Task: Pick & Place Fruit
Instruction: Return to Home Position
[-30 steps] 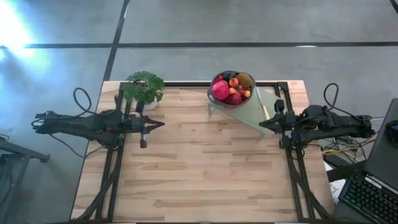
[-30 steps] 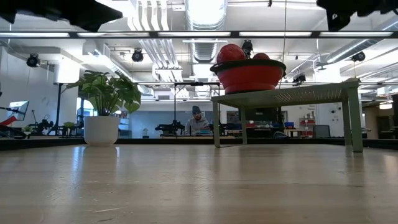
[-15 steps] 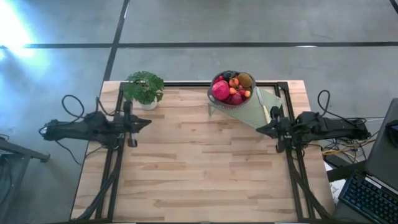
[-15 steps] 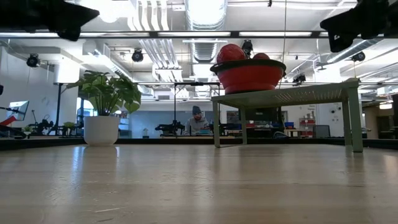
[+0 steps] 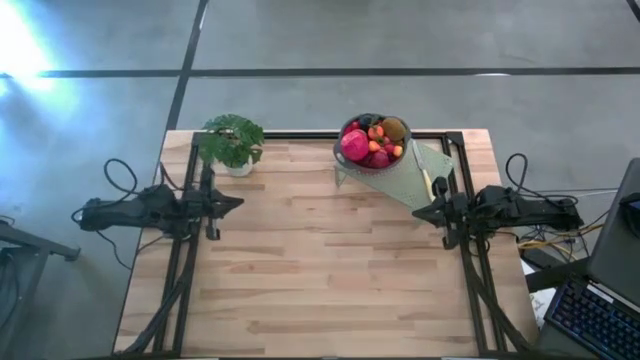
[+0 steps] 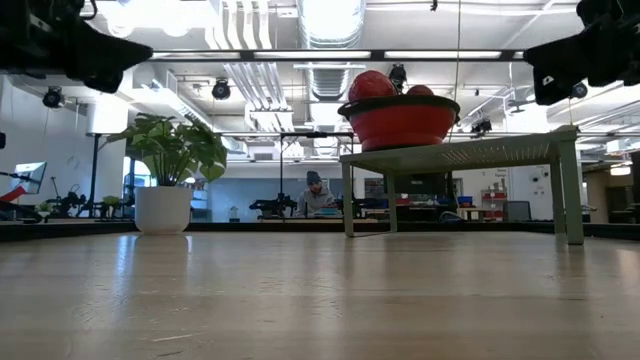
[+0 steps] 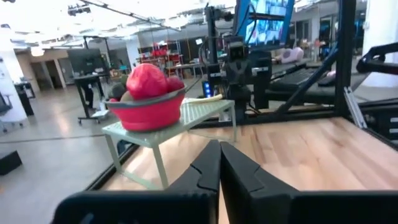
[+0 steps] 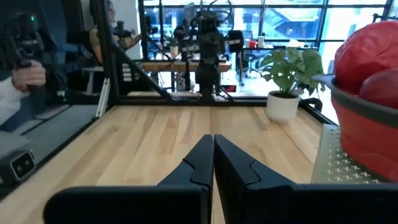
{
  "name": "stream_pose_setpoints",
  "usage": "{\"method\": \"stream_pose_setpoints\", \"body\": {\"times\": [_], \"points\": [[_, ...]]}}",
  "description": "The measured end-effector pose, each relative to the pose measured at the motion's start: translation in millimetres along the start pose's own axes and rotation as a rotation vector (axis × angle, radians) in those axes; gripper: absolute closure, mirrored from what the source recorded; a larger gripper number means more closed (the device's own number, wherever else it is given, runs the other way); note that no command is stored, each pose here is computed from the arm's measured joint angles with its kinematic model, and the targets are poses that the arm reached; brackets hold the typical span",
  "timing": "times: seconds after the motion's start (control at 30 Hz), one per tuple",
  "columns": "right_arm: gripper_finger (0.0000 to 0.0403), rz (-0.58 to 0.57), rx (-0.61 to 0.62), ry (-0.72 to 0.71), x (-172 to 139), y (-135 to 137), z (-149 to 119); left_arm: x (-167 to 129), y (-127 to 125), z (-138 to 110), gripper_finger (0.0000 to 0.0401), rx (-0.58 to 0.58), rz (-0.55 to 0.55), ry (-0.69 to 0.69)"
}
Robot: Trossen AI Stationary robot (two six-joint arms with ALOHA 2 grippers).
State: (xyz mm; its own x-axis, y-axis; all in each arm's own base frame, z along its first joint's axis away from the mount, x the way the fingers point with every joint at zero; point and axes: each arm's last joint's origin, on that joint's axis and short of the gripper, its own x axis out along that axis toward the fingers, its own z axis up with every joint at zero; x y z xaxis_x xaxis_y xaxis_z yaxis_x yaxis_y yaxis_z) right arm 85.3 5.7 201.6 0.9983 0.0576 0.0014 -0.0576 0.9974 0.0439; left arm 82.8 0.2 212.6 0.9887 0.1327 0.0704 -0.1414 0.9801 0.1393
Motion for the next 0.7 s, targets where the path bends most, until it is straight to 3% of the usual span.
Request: {"method": "stream_pose_setpoints", "body": {"times": [0.27,0.43,0.7], "points": [[0.0394,0.022,-0.005,0.062,1.2,0.3,-10.1,-0.2,-0.2,-11.6,0.0387,-0.035,0.036,0.114],[0.0394,-0.049,0.079,0.083,2.3,-1.8,-13.4,-0.3,0.2,-12.4,0.0393,-0.031,0.053,0.124],[0.0394,-0.054,0.102,0.099,3.5,-2.0,-16.9,-0.3,0.1,-12.2,0.0382,-0.031,0.051,0.124]]}}
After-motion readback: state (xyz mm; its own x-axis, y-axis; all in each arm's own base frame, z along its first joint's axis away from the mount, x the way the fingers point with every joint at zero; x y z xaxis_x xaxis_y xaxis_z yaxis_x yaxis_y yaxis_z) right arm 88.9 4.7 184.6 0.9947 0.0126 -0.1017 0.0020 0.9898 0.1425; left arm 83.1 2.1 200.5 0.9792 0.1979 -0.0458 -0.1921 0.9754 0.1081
